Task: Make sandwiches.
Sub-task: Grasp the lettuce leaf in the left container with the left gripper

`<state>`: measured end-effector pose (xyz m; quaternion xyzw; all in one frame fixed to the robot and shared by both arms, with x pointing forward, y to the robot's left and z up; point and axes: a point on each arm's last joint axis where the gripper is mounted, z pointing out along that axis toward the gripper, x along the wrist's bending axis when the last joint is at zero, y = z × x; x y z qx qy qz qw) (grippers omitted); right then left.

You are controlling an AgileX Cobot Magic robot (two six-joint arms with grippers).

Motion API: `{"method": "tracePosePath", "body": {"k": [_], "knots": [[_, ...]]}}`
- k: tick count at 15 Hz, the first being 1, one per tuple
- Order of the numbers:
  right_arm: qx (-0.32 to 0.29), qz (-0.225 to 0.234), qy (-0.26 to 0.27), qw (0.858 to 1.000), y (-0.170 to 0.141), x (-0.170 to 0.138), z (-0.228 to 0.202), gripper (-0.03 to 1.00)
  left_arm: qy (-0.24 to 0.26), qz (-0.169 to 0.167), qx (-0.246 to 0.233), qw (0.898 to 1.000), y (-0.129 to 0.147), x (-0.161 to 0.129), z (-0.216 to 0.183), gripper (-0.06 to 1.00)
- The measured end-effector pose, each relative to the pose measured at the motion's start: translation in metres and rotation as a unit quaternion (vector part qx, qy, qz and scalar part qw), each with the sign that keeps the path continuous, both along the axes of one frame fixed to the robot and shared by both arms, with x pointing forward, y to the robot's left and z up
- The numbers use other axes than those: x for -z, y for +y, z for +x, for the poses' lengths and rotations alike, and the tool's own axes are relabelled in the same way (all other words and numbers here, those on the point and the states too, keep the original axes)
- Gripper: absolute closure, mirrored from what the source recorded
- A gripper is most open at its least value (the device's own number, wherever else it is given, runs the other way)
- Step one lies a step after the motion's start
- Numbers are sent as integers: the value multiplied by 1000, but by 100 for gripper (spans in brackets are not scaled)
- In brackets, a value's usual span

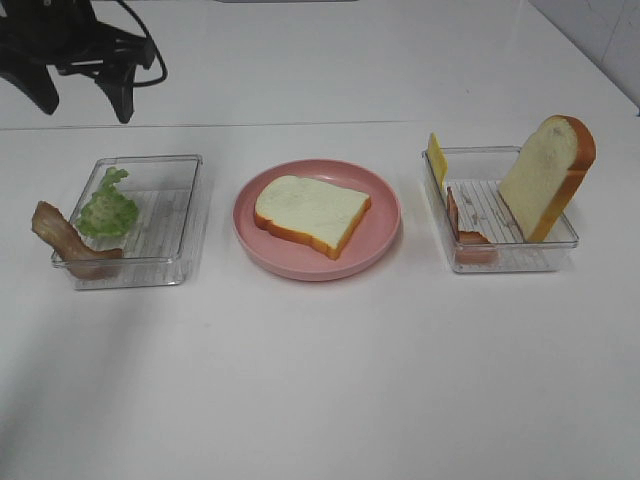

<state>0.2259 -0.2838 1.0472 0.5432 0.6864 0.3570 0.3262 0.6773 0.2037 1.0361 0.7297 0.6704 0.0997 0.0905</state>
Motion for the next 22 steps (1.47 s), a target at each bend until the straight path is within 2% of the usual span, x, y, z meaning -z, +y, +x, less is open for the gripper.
{"method": "tracePosePath", "body": {"k": [3, 4, 5, 9, 13, 15, 19, 22], "knots": [[0, 0, 0, 1000, 0, 0, 0, 24, 37, 33, 3, 999, 3, 34, 7, 20], [0, 0, 0, 1000, 0, 0, 0, 24, 61, 40, 6, 997, 2, 57, 11, 20], [0, 0, 0, 1000, 0, 0, 0, 24, 61, 40, 6, 997, 2, 57, 11, 20], [0, 0, 0, 1000, 0, 0, 0, 24, 87, 49, 27, 995, 0, 96, 19, 20], [0, 0, 0, 1000, 0, 0, 0, 24, 71, 50, 33, 996, -1, 106, 25, 23], [0, 0, 0, 1000, 0, 0, 0, 24, 62, 52, 35, 996, -1, 107, 27, 34], [0, 0, 0, 1000, 0, 0, 0, 24, 62, 54, 36, 996, -1, 107, 27, 48], [0, 0, 0, 1000, 0, 0, 0, 24, 61, 59, 37, 996, 0, 106, 27, 53]]}}
